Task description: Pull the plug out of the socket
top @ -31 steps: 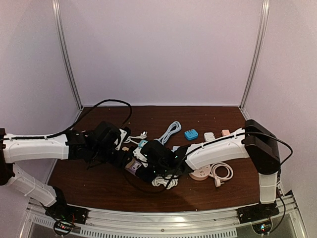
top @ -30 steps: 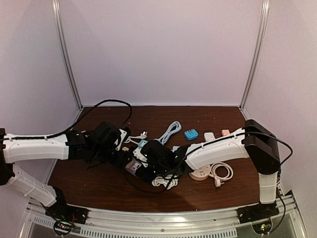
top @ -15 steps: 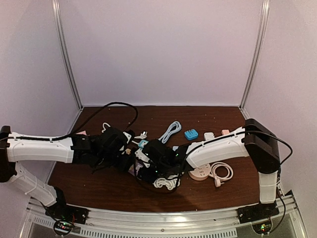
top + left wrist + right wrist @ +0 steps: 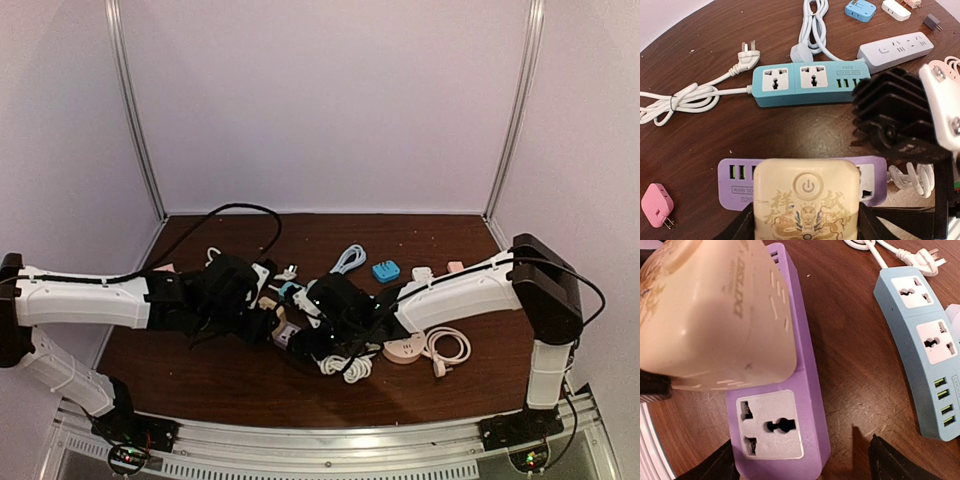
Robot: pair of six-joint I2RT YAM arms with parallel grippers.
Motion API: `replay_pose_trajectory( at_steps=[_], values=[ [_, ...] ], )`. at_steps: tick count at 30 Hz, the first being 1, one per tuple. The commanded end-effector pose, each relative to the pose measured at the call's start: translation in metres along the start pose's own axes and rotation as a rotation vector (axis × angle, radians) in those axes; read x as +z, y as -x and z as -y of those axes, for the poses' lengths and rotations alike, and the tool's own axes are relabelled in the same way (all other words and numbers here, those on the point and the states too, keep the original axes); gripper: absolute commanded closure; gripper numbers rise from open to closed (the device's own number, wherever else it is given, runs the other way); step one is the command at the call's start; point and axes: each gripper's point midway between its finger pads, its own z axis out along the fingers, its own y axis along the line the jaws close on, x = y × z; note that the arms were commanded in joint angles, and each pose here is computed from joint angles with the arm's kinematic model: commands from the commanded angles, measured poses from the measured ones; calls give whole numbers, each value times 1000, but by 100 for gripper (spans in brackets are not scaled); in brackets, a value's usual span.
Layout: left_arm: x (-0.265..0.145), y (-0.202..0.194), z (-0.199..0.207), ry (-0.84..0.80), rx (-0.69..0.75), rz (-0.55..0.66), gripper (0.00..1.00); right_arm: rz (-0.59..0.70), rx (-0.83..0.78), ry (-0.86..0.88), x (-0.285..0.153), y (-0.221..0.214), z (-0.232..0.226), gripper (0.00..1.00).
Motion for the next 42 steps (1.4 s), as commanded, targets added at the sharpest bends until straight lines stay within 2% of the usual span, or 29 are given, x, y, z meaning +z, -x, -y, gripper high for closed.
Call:
replay_pose_trajectory(
  at_steps=[1, 4, 12, 14, 16, 17, 19, 21, 24, 32, 42],
  values=[
    [8, -9, 12, -48, 19, -49, 97, 113, 82, -54, -22, 33, 30, 11],
    [14, -12, 10, -31, 9, -65, 97, 121, 132, -23, -29, 36, 32, 14],
    [25, -23, 4, -14, -5, -117, 97, 153, 214, 107, -50, 53, 28, 11],
    [25, -22, 3, -17, -14, -114, 97, 145, 241, 155, -51, 56, 21, 14],
    [25, -19, 5, -29, -23, -103, 97, 129, 280, 197, -49, 57, 14, 27],
    [25, -17, 6, -32, -27, -100, 97, 112, 305, 221, -47, 55, 11, 38],
    [25, -14, 7, -37, -38, -90, 97, 108, 356, 277, -43, 58, 2, 65],
    [25, -11, 8, -43, -52, -77, 97, 80, 408, 302, -37, 54, -2, 85],
    [26, -9, 8, -44, -67, -63, 97, 44, 464, 328, -29, 47, -5, 98],
    [26, 6, 11, -49, -87, -14, 98, -47, 545, 372, -3, 25, -15, 100],
    [24, 19, 18, -56, -66, 30, 98, -140, 574, 389, 14, 4, -23, 100]
  ],
)
